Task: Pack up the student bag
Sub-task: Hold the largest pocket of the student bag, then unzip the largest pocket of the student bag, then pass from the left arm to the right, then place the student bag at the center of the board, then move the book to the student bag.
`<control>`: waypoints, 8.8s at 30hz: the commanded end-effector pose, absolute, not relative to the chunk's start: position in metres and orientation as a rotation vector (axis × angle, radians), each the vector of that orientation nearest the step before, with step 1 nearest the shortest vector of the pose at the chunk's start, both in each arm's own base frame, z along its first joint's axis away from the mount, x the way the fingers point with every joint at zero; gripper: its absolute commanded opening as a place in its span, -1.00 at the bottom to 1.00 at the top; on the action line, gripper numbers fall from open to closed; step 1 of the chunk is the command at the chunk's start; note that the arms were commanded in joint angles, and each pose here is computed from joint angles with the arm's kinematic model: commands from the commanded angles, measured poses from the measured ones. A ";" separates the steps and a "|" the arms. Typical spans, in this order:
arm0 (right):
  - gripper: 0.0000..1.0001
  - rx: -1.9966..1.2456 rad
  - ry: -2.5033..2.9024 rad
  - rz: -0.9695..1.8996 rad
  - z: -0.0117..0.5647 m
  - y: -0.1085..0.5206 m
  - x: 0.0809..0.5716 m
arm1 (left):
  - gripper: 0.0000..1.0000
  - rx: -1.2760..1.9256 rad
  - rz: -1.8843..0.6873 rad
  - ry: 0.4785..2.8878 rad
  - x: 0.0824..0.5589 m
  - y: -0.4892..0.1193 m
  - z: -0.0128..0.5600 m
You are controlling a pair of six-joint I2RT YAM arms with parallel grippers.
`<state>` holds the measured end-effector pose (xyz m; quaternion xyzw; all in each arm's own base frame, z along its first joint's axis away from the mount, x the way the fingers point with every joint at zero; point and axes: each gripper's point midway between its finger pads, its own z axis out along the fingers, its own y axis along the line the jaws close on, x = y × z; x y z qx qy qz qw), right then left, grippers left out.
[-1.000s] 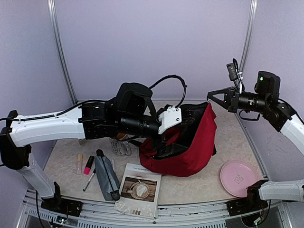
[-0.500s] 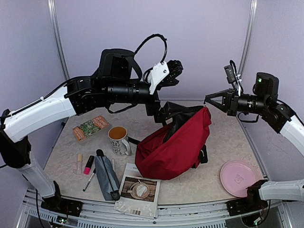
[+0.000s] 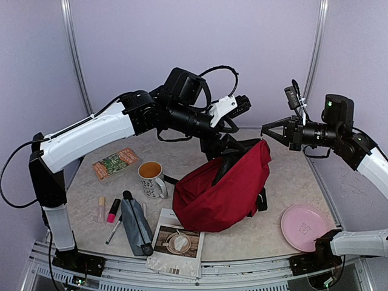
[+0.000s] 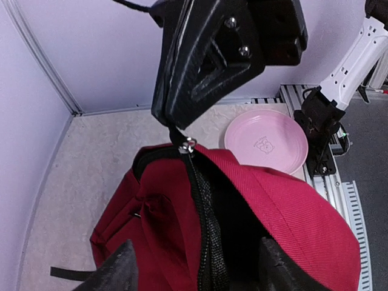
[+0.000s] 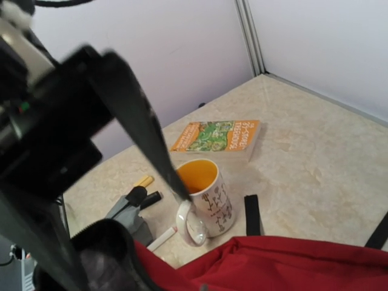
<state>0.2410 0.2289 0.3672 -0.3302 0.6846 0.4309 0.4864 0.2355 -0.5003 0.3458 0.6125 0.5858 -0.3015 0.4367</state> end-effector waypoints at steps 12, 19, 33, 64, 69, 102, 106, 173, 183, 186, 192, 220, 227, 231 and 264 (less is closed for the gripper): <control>-1.00 -0.818 1.625 1.028 0.378 0.230 0.240 | -0.25 1.541 -0.685 1.621 0.258 -0.497 0.302; -1.00 -0.768 1.685 0.977 0.372 0.226 0.253 | -1.00 1.442 -0.519 1.549 0.265 -0.498 0.329; -1.00 -0.414 1.873 0.817 0.322 0.150 0.332 | -1.00 1.382 -0.421 1.169 0.186 -0.468 0.413; 0.94 -0.415 2.035 0.806 0.282 0.153 0.317 | -1.00 1.175 -0.623 1.247 0.228 -0.482 0.412; 0.93 -0.734 1.984 0.840 0.289 0.206 0.255 | -1.00 1.220 -0.660 1.223 0.224 -0.499 0.403; -1.00 -0.557 1.543 0.510 0.405 0.203 0.387 | 0.98 1.123 -0.592 1.386 0.245 -0.417 0.402; -1.00 -0.375 1.454 0.461 0.450 0.190 0.424 | 0.98 0.983 -0.518 1.480 0.272 -0.371 0.403; 0.04 -0.437 2.719 0.298 0.001 0.288 0.218 | 0.98 0.710 -0.652 2.505 0.138 -0.307 0.086; 0.19 -0.723 2.543 0.464 0.070 0.318 0.228 | 0.98 0.813 -0.608 2.539 0.135 -0.299 0.078; 0.31 -0.793 2.517 0.578 0.087 0.341 0.207 | 0.98 0.857 -0.637 2.568 0.129 -0.304 0.068; 0.47 -0.615 2.691 0.755 0.075 0.339 0.170 | 0.97 0.849 -0.786 2.637 0.125 -0.302 0.045; 0.50 -0.783 2.151 1.572 0.175 0.403 0.145 | 0.86 1.157 -1.436 2.295 0.067 -0.393 0.091; 0.46 -0.764 2.435 1.302 0.116 0.375 0.140 | 0.87 1.041 -1.302 2.342 0.094 -0.388 0.081; 0.46 -0.769 2.456 1.238 0.115 0.367 0.139 | 0.89 1.025 -1.277 2.338 0.104 -0.393 0.080; 1.00 -0.446 2.412 0.442 0.188 0.253 0.293 | 0.86 0.672 -1.486 2.221 0.224 -0.494 0.079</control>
